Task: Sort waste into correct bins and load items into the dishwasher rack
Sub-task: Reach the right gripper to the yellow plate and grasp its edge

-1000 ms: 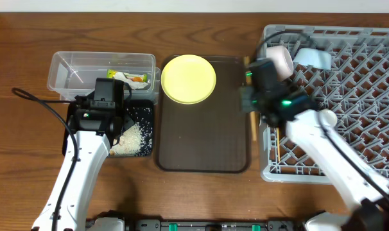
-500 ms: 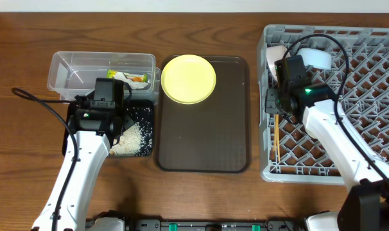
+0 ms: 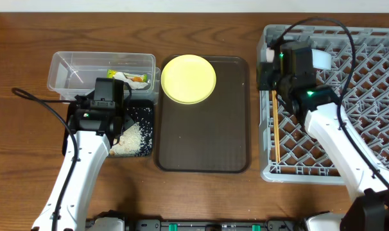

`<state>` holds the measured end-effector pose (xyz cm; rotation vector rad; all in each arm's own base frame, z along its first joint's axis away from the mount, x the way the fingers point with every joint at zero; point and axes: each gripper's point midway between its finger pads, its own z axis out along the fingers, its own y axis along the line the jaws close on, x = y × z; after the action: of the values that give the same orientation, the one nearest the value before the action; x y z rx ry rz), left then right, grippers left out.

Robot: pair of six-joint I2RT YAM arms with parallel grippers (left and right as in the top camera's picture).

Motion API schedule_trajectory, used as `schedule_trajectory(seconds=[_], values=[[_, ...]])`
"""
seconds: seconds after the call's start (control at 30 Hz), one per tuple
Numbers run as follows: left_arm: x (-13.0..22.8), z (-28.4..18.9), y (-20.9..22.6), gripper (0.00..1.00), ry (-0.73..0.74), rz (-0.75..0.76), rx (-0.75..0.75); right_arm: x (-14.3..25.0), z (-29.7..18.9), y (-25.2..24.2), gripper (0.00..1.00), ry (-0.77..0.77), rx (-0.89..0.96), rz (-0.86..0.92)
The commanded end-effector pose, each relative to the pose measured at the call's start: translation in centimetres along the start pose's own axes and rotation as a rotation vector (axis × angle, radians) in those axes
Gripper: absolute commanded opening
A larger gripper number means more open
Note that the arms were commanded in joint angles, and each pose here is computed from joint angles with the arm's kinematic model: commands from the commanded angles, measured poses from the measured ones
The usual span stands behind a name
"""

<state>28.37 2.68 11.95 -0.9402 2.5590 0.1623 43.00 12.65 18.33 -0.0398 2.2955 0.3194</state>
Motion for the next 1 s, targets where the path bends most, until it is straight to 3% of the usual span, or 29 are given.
schedule_trajectory(seconds=[0.0, 0.17, 0.4, 0.6, 0.83, 0.97], values=[[0.0, 0.1, 0.2, 0.71, 0.002, -0.015, -0.008, 0.3, 0.2, 3.5, 0.44, 0.004, -0.113, -0.06], [0.1, 0.1, 0.2, 0.71, 0.002, -0.015, -0.008, 2.4, 3.3, 6.2, 0.49, 0.04, -0.152, -0.105], [0.1, 0.1, 0.2, 0.71, 0.003, -0.014, -0.009, 5.6, 9.1, 8.9, 0.45, 0.058, -0.193, -0.142], [0.1, 0.1, 0.2, 0.71, 0.003, -0.014, -0.009, 8.4, 13.3, 8.4, 0.45, 0.068, -0.115, -0.047], [0.1, 0.1, 0.3, 0.71, 0.003, -0.014, -0.009, 12.4, 15.3, 7.7, 0.38, 0.161, -0.085, -0.025], [0.1, 0.1, 0.3, 0.71, 0.003, -0.014, -0.009, 12.2, 15.2, 7.7, 0.26, 0.16, -0.085, -0.024]])
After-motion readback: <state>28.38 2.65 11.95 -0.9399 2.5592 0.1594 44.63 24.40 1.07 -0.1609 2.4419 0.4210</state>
